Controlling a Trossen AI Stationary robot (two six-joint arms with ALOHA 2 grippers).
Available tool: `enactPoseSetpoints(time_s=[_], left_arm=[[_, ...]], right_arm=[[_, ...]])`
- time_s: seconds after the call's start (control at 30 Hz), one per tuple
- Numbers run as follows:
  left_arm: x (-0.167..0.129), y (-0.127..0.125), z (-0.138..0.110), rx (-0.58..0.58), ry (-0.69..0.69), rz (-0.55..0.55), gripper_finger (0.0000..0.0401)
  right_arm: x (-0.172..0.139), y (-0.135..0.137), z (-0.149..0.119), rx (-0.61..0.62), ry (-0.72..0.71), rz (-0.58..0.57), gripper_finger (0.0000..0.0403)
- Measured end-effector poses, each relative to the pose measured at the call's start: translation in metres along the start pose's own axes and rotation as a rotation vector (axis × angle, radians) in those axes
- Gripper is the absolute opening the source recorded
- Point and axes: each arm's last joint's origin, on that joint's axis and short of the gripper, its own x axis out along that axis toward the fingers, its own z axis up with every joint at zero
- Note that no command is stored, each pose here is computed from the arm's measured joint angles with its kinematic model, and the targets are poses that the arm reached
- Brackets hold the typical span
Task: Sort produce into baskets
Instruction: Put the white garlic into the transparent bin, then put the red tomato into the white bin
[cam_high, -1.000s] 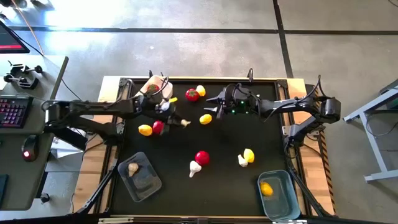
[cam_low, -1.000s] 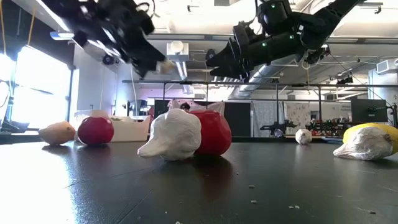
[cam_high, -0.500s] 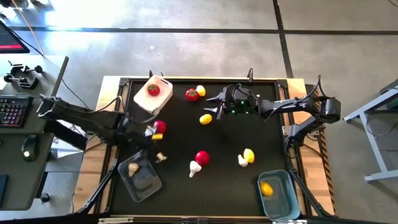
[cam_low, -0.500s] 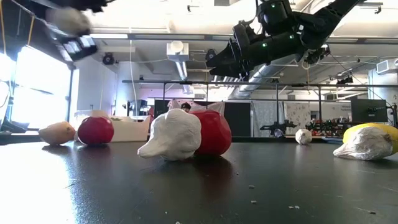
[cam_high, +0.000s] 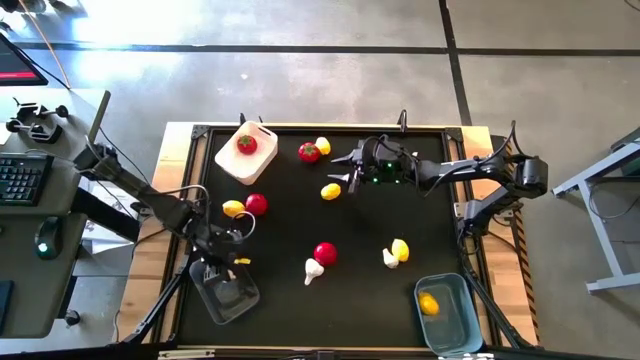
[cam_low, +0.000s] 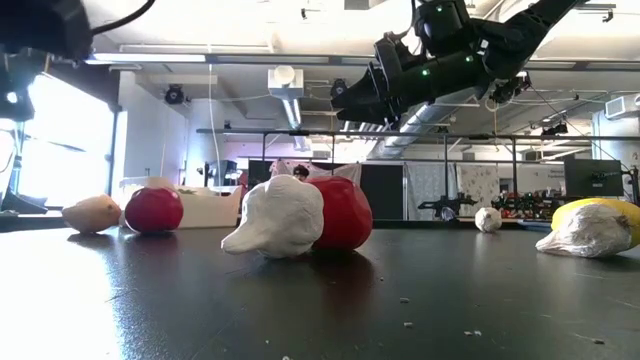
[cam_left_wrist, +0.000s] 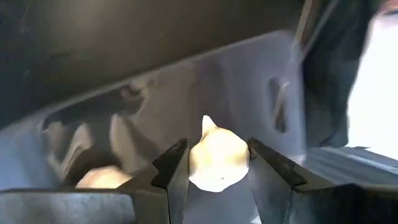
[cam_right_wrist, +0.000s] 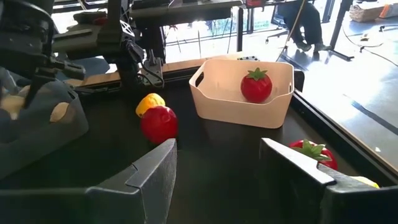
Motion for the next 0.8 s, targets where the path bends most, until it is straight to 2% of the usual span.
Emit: enactPoseSetpoints(time_s=[0.1,0.3,0.53,0.67,0.8], left_arm=[[0.006,0.004,-0.002,-0.013,0.047,0.068,0.0126],[0.015,0.008,0.0,-0.071,0.073,0.135,0.013],[0.021,0.011,0.0,-0.1,0.109,0.189,0.0185],[0.02,0.015,-0.003,-0.083,0.141,0.227,0.0213],[0.015,0.014,-0.004,0.003,0.17,0.233,0.0218]], right_arm=[[0.0,0.001,0.0,0.0,-0.001,0.003,0.022],[0.0,0.002,0.0,0.007,0.002,0.005,0.022],[0.0,0.001,-0.001,0.006,0.008,0.004,0.022],[0.0,0.001,-0.001,0.004,0.008,-0.005,0.022],[0.0,0.001,-0.001,0.003,0.008,-0.005,0.022]])
